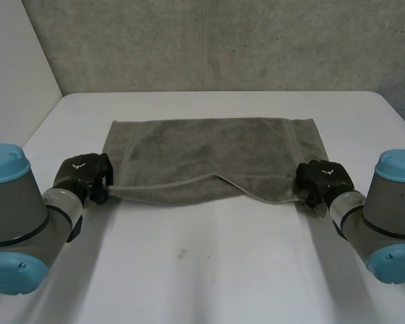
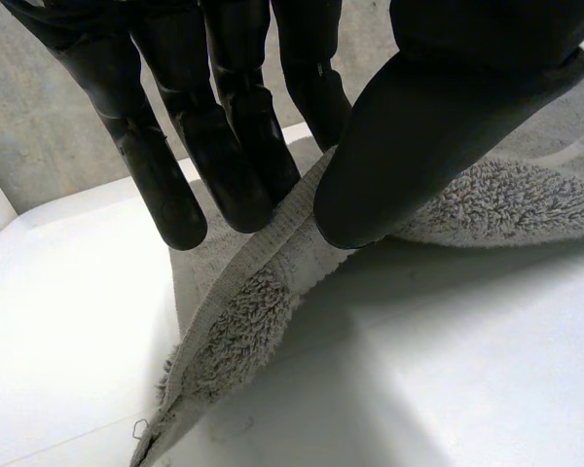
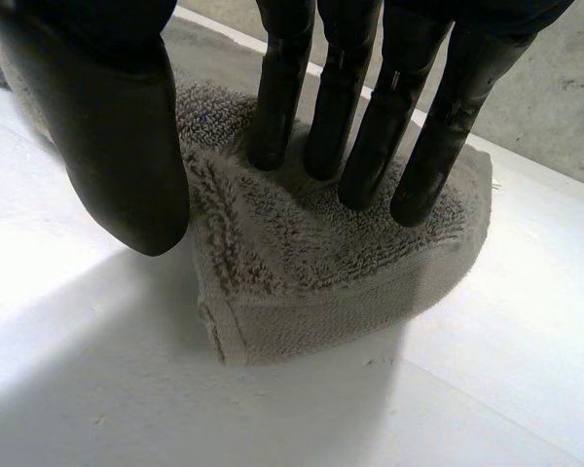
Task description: Fold the towel.
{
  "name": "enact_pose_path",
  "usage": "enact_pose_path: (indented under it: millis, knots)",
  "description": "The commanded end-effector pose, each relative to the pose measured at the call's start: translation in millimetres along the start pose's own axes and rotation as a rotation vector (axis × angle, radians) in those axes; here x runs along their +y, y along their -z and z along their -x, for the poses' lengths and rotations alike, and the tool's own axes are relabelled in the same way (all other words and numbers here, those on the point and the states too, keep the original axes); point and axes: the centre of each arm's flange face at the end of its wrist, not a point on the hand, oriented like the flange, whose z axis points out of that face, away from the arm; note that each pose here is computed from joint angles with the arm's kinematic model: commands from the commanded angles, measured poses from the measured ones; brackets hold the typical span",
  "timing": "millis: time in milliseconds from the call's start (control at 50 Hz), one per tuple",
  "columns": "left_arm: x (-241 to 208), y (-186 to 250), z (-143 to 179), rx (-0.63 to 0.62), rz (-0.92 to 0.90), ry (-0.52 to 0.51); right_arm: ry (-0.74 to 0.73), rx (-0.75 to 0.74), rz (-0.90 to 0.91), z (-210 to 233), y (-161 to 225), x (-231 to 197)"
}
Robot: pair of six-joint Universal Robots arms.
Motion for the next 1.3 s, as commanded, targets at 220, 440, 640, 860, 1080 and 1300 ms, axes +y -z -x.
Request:
enact_pose_path:
  millis: [220, 440, 640, 860, 1080, 1300]
  knots:
    - [3, -1, 0, -0.001, 0.007, -0.004, 0.016, 0.095, -0.101, -15, -11, -16]
    - [-11, 23, -1, 0.008, 0.02, -0.112, 0.165, 0.058, -0.18, -21, 55, -89]
    - [-26, 90, 2, 0.012, 0.064, -0.358, 0.382, 0.029, 0.122, -38, 107, -62]
    - [-41, 155, 0, 0.034, 0.025, -0.422, 0.446, 0.048, 0.178, -61, 159, -79]
    - [-30, 79, 3, 0.09, 0.036, -0.424, 0.391, 0.0, 0.109, -82, 89, -65]
    - [-11, -42, -15, 0.125, 0.039, -0.444, 0.451, 0.097, 0.054, -73, -23, -51]
